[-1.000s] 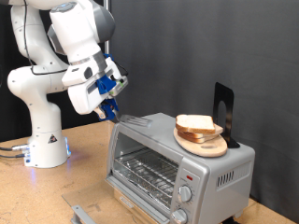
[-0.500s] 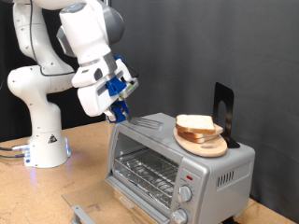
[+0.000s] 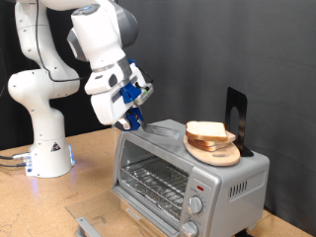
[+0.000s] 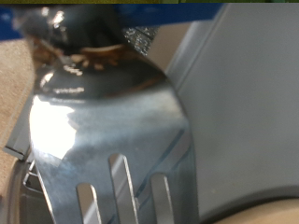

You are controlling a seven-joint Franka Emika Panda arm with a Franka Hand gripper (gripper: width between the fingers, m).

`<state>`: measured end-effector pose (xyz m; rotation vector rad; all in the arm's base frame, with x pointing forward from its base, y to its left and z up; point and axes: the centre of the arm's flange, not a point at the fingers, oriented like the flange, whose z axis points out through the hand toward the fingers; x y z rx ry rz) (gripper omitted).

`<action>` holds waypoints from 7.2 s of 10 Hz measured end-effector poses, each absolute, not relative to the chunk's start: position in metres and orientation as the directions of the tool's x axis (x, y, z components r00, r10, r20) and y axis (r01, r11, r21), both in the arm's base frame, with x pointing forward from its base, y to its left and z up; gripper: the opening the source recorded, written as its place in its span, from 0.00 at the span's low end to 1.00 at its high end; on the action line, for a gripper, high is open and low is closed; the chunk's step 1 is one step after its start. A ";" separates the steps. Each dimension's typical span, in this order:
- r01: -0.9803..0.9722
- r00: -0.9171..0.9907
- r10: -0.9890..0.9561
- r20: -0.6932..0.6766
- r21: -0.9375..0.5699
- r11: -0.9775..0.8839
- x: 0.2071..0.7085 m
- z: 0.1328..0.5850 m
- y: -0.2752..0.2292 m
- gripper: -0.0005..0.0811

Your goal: Make a piece of toast with the oven

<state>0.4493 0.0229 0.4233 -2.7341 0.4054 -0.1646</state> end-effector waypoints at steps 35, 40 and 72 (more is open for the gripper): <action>-0.132 0.952 -0.231 0.201 -0.412 -0.902 0.453 0.421 0.043 0.41; -0.138 0.953 -0.233 0.192 -0.410 -0.902 0.453 0.422 0.057 0.41; -0.229 0.963 -0.260 0.069 -0.291 -0.929 0.499 0.428 0.115 0.41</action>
